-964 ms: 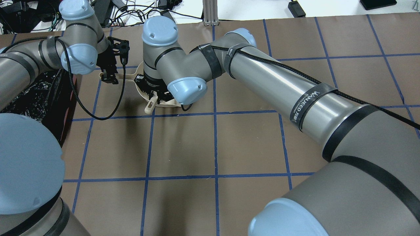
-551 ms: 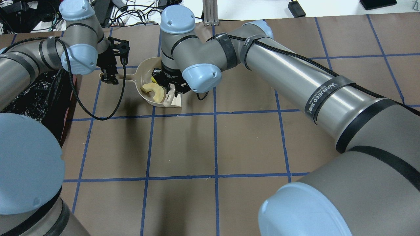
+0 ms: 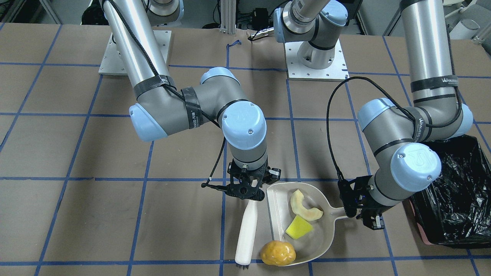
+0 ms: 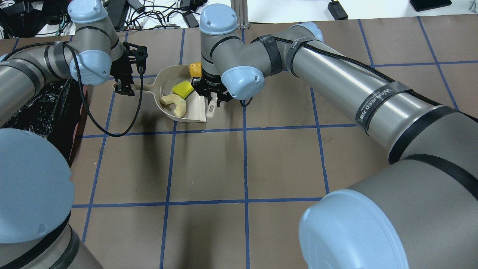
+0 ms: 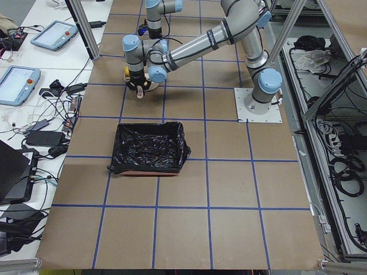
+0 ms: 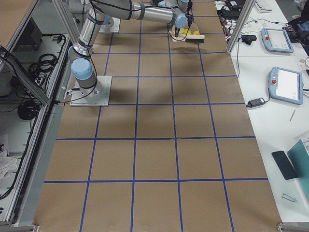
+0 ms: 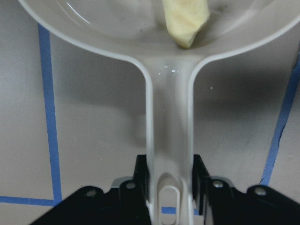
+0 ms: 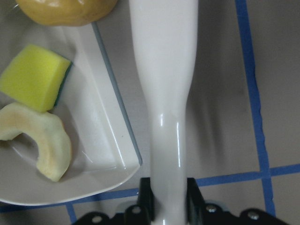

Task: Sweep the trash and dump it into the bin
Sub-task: 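Push the remaining items deeper into the dustpan with the brush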

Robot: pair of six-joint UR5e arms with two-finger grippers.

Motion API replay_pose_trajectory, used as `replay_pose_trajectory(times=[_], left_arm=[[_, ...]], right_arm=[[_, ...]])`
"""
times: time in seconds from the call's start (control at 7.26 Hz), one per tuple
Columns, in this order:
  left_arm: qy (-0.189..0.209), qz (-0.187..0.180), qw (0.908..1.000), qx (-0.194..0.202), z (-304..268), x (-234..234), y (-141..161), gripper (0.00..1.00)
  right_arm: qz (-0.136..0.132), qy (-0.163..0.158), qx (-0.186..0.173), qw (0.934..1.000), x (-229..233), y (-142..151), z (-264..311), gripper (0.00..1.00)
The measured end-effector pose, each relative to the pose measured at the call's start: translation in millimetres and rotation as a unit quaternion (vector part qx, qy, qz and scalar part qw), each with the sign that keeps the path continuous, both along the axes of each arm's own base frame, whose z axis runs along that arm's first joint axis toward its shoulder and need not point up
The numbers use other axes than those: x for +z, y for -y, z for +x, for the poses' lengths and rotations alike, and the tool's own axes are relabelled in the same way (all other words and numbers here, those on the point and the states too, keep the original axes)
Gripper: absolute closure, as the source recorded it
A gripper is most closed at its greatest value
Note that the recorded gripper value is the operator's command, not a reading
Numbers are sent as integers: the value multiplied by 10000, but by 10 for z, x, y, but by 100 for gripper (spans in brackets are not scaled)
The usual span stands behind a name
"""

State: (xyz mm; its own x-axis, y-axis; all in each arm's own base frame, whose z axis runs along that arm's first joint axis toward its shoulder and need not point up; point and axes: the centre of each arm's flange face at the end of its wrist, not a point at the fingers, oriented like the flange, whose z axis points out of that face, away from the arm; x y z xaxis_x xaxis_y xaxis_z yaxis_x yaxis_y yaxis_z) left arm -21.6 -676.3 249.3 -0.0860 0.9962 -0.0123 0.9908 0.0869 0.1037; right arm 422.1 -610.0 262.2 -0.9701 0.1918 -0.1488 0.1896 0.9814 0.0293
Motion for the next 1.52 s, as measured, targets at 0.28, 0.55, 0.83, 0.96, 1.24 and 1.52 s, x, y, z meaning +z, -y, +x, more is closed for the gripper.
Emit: replay_pose_trajectory(times=[0.28, 0.55, 0.83, 0.96, 1.24, 1.52], left_arm=[[7, 1, 10000, 4, 2, -1, 1, 75], [10, -2, 10000, 3, 3, 5, 4, 75], [12, -16, 10000, -2, 3, 21, 9, 75], [12, -21, 10000, -3, 3, 25, 10, 75], [4, -21, 10000, -3, 2, 26, 11, 75], [-5, -20, 10000, -3, 0, 25, 10, 75]], right_arm=[[-53, -23, 150, 9999, -164, 178, -88, 100], [-151, 0, 227, 9996, -264, 329, -57, 100], [-162, 9, 243, 9996, -359, 423, -22, 100], [-139, 12, 233, 9996, -404, 436, -14, 100], [-130, 38, 209, 9997, -410, 415, 62, 100], [-112, 79, 185, 9997, -396, 328, 217, 100]])
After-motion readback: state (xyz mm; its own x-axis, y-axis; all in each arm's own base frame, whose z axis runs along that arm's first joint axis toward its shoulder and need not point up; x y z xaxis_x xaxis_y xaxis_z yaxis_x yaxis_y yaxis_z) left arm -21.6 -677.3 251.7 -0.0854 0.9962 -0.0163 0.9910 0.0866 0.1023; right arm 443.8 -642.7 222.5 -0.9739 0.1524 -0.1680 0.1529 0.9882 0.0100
